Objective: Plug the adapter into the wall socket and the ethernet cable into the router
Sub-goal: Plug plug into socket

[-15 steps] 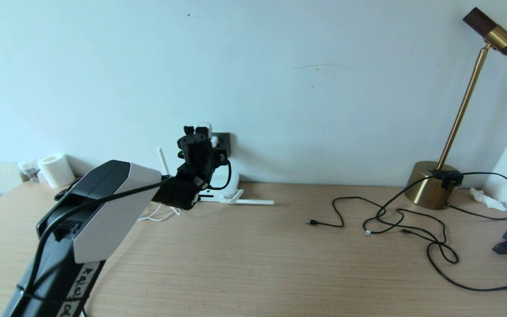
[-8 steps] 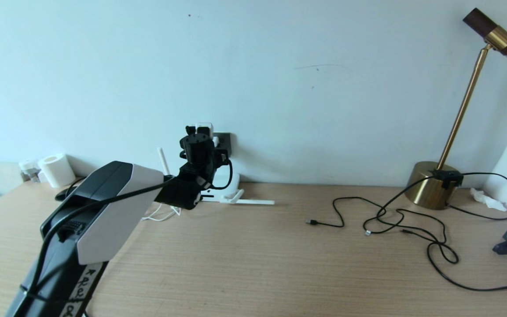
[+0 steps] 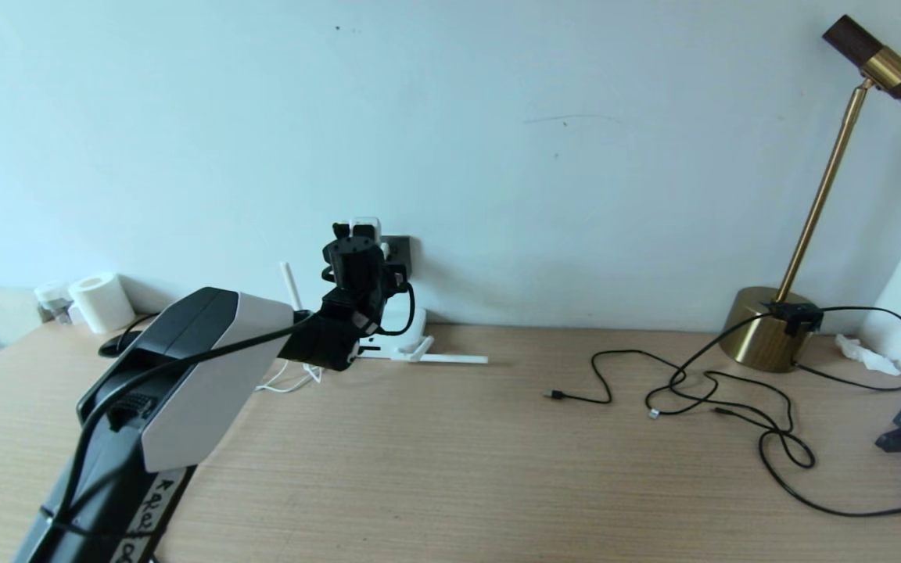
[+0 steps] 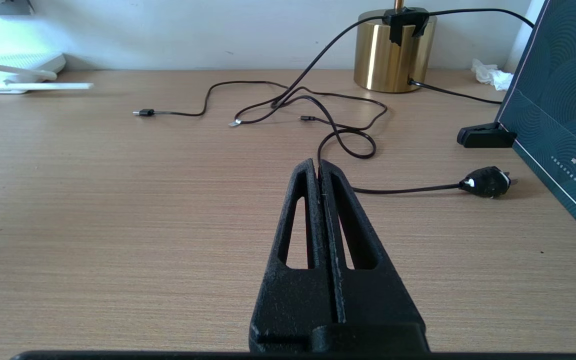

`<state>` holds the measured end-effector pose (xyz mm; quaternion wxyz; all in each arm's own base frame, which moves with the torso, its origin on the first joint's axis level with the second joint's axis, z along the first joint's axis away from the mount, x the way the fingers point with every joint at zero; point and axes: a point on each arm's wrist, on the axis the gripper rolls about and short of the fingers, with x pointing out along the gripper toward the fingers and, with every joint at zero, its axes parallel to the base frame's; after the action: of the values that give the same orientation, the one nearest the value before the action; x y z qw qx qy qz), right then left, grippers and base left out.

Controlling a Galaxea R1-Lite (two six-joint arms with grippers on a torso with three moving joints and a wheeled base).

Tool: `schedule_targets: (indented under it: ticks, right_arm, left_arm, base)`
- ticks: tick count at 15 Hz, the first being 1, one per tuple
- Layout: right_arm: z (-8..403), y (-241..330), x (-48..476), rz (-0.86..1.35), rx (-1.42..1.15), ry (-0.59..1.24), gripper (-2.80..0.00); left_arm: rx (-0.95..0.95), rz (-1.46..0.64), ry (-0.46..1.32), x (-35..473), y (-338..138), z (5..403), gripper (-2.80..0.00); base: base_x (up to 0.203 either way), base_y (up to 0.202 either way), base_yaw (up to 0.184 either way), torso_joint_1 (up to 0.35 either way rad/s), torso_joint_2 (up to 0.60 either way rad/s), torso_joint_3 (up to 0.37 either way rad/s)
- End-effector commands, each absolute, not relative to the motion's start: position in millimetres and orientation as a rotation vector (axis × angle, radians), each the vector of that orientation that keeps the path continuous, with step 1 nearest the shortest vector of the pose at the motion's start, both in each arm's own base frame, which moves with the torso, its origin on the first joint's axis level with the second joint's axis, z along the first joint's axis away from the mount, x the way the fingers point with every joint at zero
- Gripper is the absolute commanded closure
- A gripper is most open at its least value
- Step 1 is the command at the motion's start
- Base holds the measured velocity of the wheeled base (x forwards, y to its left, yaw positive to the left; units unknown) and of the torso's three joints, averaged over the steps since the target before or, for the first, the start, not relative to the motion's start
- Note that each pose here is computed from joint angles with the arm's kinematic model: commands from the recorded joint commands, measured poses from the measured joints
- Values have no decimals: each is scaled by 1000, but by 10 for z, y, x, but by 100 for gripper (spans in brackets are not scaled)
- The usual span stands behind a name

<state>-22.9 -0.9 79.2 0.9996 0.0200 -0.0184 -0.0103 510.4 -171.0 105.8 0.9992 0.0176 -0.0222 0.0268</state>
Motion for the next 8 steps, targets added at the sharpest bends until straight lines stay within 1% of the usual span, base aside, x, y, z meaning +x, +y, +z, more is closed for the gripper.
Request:
schedule_targets:
  ticks: [1, 8]
  right_arm:
    - [763, -9, -220, -21, 40, -26, 0]
    - [763, -9, -220, -21, 40, -26, 0]
  left_arm:
    - [33, 52, -53, 5118, -1731, 1042, 0]
    - [30, 40, -57, 5131, -1677, 1037, 0]
  base:
    - [0, 0, 0, 0, 0, 0]
    - [0, 0, 0, 0, 0, 0]
